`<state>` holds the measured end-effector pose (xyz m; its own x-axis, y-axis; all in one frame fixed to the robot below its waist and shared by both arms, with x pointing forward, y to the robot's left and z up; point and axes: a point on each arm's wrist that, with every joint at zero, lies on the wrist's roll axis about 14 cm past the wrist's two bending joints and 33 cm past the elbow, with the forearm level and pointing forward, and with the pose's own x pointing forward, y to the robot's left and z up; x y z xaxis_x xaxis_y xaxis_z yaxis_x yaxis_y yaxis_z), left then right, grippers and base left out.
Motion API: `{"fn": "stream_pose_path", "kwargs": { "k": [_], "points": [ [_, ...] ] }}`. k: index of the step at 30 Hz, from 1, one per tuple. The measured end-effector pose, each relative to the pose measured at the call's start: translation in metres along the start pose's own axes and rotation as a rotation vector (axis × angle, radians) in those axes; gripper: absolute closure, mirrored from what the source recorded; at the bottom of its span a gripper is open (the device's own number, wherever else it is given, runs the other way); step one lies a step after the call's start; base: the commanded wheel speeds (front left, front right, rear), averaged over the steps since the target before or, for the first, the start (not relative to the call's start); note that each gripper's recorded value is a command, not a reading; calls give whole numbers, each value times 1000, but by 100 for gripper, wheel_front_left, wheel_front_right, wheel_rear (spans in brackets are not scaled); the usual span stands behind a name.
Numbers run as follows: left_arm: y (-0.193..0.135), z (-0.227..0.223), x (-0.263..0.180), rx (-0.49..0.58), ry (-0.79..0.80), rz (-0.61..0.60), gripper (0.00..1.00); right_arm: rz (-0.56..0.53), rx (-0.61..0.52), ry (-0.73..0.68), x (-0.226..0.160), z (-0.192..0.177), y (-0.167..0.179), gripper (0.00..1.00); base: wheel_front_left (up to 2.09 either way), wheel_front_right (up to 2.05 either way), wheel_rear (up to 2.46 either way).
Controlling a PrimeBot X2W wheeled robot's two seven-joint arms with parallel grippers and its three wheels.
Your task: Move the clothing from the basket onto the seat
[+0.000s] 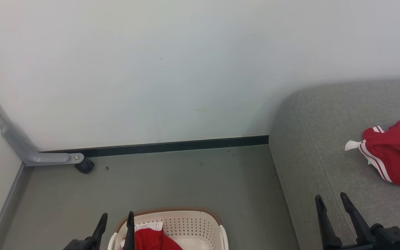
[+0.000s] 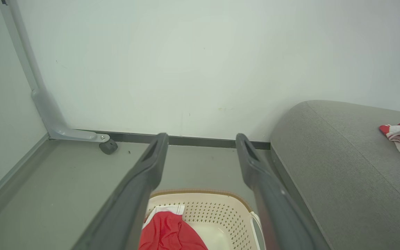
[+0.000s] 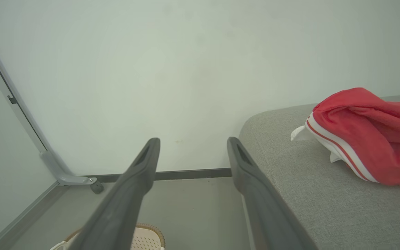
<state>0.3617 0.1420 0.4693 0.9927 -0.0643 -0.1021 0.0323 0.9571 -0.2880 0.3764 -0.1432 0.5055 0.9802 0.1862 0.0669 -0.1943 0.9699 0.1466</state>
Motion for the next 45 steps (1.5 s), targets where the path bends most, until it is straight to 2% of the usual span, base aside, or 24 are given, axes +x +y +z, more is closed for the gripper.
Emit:
{"fn": "stream_pose_path", "kwargs": {
  "k": [28,45],
  "points": [
    [3,-13,1,-21,27,34,0,14,-16,14,7,4,2,0,0,0,0],
    [2,-74,16,-37,218,61,0,29,-32,9,31,10,-3,0,0,0,0]
  ]
}}
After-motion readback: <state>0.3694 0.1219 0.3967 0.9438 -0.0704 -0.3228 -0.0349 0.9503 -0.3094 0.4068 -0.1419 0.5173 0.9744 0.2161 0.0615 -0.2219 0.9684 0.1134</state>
